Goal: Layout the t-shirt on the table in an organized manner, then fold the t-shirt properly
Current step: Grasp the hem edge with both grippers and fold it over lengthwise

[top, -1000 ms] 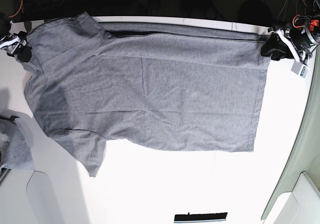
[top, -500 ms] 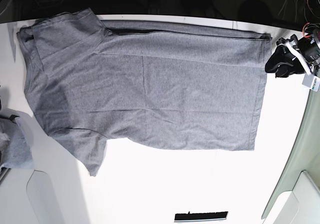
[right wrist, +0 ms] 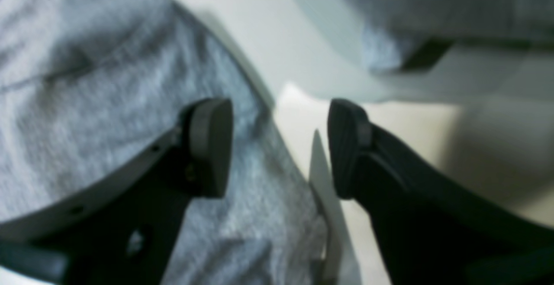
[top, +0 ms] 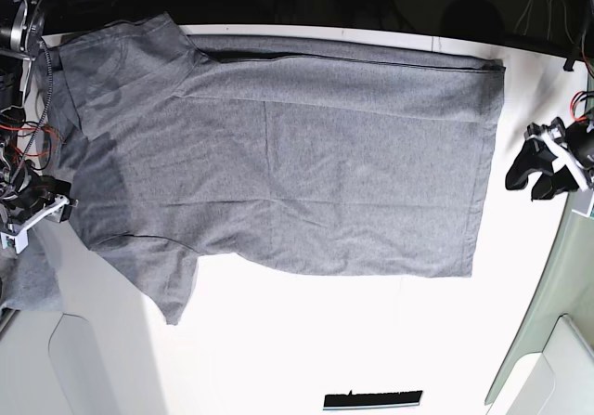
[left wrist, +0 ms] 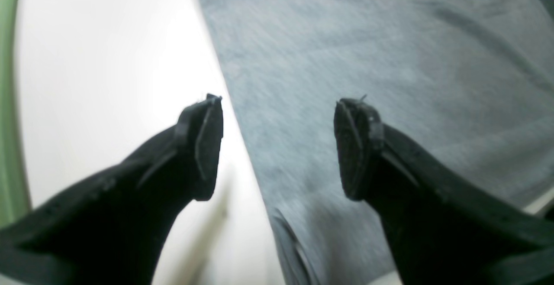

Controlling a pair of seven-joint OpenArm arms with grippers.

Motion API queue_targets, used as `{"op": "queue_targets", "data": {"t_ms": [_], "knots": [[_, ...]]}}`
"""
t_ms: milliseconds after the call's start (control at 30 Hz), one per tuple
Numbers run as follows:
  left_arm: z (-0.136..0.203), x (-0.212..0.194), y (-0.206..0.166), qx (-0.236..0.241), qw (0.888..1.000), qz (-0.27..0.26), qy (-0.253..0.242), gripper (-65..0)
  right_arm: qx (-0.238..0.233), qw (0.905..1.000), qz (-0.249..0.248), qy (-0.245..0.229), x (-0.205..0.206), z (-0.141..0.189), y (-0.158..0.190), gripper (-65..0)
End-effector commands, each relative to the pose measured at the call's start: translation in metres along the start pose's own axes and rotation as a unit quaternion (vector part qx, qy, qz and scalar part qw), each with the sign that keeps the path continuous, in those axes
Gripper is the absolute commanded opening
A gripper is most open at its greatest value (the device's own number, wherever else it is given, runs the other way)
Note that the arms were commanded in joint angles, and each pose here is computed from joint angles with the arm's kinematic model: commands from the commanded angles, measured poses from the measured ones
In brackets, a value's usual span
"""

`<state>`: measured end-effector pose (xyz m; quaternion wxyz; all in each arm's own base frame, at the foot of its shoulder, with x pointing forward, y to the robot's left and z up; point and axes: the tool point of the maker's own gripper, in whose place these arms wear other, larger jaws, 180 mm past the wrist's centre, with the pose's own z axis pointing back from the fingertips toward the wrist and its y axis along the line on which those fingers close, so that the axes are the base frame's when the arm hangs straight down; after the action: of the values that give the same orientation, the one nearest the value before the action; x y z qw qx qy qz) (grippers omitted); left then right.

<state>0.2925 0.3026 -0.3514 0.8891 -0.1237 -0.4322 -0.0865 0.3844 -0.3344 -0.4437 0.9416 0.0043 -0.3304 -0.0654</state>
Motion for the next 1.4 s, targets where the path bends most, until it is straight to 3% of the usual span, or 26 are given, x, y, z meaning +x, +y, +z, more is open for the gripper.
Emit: {"op": "queue_targets", "data": {"t_ms": [0,167,400,600,733,933,1000,1067,1167,1233,1367], "knots": [[-0.004,0.019,0.006,0.003,1.000,-0.008,-0.021,-22.7,-0.007,0.9997,0.002,-0.025,0.021,0.006,-0.009,-30.4],[-0.059,0.025,0.030,0.049,0.999,-0.009,-0.006,-22.7,0.000,1.0000,0.003,-0.001,-0.002,0.003,-0.007,-30.5],[-0.109,0.017,0.071,0.110,0.989,0.094,0.029,-22.7,0.013,0.9996,-0.002,0.024,-0.021,0.003,-0.003,-30.5],[-0.137,0.001,0.055,0.097,0.981,0.160,0.049,-22.8,0.021,0.9996,-0.016,-0.008,-0.009,0.003,0.000,-30.5],[-0.152,-0.002,0.032,0.079,0.983,0.155,0.054,-22.9,0.036,0.9980,-0.037,-0.037,0.004,0.004,0.005,-30.5],[-0.163,-0.007,0.014,0.065,0.985,0.149,0.064,-23.2,0.088,0.9947,-0.022,-0.049,0.014,0.001,0.039,-30.8],[-0.163,-0.007,0.014,0.066,0.985,0.147,0.064,-23.7,0.094,0.9940,-0.023,-0.051,0.016,-0.001,0.045,-35.5],[-0.161,-0.010,0.016,0.068,0.985,0.140,0.072,-31.4,0.094,0.9941,-0.022,-0.050,0.015,-0.001,0.046,-42.7],[-0.158,-0.012,0.021,0.072,0.986,0.130,0.079,-53.9,0.086,0.9942,-0.014,-0.063,0.020,0.000,0.041,-55.5],[-0.155,-0.009,0.020,0.053,0.988,0.119,0.077,-65.0,0.081,0.9941,-0.009,-0.071,0.024,0.001,0.037,-65.0],[-0.146,0.004,0.001,-0.027,0.989,0.120,0.078,-65.0,0.072,0.9954,0.001,-0.062,0.026,0.006,0.027,-65.0]]}}
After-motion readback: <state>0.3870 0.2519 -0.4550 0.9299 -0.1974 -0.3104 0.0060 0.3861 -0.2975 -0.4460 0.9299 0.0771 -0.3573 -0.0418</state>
